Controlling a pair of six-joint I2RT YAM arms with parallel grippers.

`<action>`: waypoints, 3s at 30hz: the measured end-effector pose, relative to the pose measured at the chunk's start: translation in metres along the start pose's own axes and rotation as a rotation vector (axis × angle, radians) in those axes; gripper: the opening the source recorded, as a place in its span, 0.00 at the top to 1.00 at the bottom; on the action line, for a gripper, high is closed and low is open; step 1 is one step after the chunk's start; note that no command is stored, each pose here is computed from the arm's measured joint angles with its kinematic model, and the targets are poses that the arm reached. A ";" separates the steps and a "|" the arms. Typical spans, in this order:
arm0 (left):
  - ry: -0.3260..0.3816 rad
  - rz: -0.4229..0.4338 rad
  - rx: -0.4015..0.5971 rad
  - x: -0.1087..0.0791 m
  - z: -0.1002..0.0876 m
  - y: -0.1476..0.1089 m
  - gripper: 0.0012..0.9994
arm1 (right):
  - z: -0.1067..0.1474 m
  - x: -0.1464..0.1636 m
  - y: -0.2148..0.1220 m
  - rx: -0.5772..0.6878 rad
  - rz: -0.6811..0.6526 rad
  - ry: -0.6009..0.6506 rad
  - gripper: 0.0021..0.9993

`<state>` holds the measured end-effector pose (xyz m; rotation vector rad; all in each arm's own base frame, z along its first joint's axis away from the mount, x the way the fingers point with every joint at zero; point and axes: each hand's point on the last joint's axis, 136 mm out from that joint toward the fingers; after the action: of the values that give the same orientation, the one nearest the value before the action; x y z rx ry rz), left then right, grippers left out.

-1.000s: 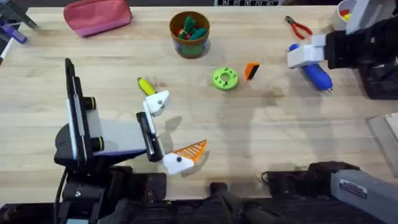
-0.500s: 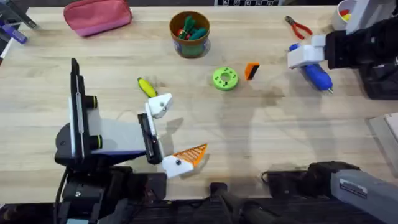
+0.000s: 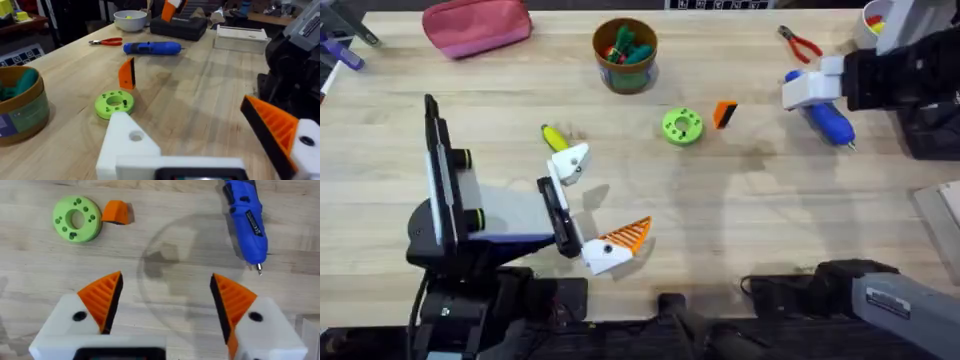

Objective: Pick up the gripper from the table and insert it into the empty holder that is missing its gripper. Then pick up a screw, insert it into the mounting hole, and use the screwdriver to tighten it. Finally, clean up the table by picking up the vegetable and placing it into the bucket.

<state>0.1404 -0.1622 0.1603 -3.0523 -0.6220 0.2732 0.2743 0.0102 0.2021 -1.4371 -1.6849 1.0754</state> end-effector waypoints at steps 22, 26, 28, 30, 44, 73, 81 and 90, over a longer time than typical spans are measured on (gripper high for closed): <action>0.000 -0.012 -0.001 0.002 0.000 0.000 0.01 | 0.000 0.000 0.000 0.000 0.000 0.000 0.01; 0.000 -0.013 -0.002 0.002 0.000 0.000 0.01 | 0.000 0.000 0.000 0.000 0.000 0.000 0.01; 0.000 -0.013 -0.002 0.002 0.000 0.000 0.01 | 0.000 0.000 0.000 0.000 0.000 0.000 0.01; 0.000 -0.013 -0.001 0.002 0.000 0.000 0.01 | 0.000 0.000 0.000 0.000 0.000 0.000 0.01; 0.000 -0.014 -0.002 0.002 0.000 0.000 0.01 | 0.000 0.000 0.000 0.000 -0.003 0.001 0.01; 0.000 -0.014 -0.002 0.002 0.000 0.000 0.01 | -0.048 0.075 0.060 0.158 -0.100 -0.045 0.01; 0.000 -0.014 -0.002 0.002 0.000 0.000 0.01 | -0.047 0.071 0.111 0.239 -0.059 -0.036 0.01; 0.000 -0.014 -0.002 0.002 0.000 0.000 0.01 | -0.051 0.062 0.138 0.246 0.004 -0.040 0.02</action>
<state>0.1426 -0.1613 0.1603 -3.0483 -0.6436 0.2724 0.3688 0.0877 0.0992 -1.2694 -1.5167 1.2734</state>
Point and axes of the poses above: each hand's point on the last joint's axis, 136 mm out from that joint toward the fingers, its own y axis out along the fingers, its own x axis along the line the jaws close on, z = x × y, and after that the axes turned 8 degrees about -y, right-handed
